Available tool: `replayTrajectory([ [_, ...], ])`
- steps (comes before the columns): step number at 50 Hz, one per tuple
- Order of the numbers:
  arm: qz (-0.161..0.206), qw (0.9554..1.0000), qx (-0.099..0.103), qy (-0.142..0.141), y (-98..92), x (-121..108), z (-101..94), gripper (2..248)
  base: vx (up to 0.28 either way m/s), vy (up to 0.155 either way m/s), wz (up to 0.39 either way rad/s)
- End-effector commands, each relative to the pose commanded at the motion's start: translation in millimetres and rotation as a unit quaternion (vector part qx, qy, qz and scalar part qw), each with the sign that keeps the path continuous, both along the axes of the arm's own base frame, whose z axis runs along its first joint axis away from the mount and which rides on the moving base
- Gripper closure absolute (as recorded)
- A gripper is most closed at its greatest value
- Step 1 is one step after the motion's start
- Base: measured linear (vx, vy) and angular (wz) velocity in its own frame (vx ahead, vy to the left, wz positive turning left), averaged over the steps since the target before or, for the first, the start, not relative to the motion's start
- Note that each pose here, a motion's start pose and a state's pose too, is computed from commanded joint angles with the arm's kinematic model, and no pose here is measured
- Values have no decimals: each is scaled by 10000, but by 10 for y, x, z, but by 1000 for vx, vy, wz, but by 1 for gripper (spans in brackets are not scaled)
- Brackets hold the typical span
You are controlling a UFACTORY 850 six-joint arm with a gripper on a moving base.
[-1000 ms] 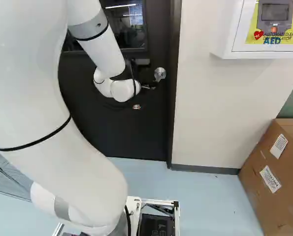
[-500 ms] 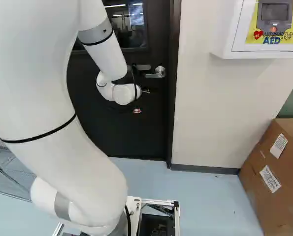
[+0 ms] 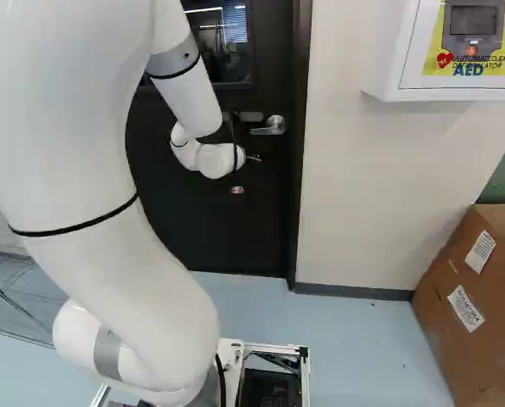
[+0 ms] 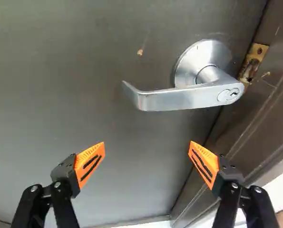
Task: Open the door and move inside
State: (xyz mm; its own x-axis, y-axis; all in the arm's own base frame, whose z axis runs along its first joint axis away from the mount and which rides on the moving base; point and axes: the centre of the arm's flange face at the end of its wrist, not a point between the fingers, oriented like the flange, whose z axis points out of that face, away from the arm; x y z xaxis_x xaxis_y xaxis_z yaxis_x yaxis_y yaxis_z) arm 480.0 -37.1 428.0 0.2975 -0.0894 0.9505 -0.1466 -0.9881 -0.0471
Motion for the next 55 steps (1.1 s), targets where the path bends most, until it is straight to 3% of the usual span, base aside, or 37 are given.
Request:
replayTrajectory([
  [15, -354, 9991, 211, -54, -56, 295, -18, 3, 0, 0, 0],
  [55, -366, 9988, 222, -229, -97, 1104, -87, 3, 0, 0, 0],
])
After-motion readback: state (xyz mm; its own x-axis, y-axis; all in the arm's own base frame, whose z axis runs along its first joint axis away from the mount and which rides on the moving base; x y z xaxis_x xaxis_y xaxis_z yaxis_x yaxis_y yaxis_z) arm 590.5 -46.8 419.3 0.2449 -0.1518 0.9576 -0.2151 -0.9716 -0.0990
